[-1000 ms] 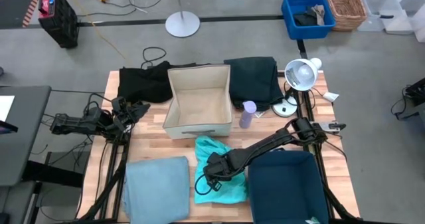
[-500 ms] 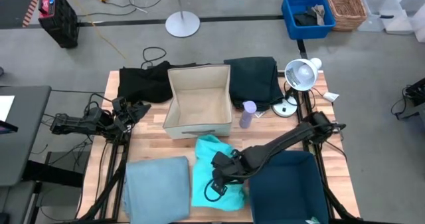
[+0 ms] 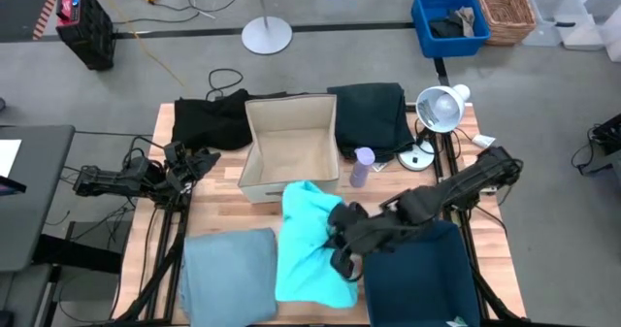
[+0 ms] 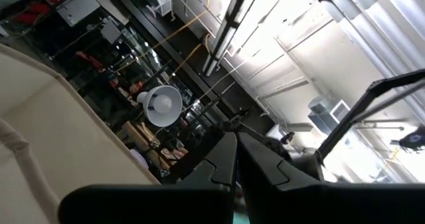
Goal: Sort clothes
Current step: Put the blue shorts into the laundry organizer
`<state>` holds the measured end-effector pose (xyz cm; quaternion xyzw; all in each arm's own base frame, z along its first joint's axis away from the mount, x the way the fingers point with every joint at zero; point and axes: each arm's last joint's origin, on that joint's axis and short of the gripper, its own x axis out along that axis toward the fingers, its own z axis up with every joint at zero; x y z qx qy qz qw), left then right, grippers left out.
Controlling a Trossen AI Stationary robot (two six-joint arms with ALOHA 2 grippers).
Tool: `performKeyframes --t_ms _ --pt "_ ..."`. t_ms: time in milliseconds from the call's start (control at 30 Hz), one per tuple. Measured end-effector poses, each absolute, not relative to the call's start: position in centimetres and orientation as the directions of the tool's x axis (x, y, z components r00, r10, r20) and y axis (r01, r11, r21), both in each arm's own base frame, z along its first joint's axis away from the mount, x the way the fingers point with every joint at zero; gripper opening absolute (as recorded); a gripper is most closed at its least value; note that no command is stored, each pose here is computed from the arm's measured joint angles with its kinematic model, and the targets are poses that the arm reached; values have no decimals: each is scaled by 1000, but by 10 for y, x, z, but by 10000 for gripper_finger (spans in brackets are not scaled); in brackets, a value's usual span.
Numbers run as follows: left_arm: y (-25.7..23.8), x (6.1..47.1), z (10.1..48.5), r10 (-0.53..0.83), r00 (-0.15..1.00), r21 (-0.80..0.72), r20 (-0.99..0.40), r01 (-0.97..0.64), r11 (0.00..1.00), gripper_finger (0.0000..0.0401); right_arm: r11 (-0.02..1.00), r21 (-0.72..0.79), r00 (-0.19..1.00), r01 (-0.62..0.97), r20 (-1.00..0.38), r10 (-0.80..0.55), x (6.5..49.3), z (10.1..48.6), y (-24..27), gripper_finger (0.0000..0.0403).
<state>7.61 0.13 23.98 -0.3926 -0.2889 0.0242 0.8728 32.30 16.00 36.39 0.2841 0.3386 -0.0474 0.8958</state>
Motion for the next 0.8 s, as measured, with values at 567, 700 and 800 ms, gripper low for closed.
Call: performKeyframes --t_ms 567,700,800 --pt "1 79 235 259 860 -701 440 149 697 11 917 387 988 103 -147 -48 309 453 93 0" --pt "1 79 235 259 860 -690 440 139 710 11 937 327 992 126 -74 -107 313 462 74 0" --pt "1 78 236 260 855 -677 448 135 723 11 941 295 986 166 -63 -154 317 463 59 0"
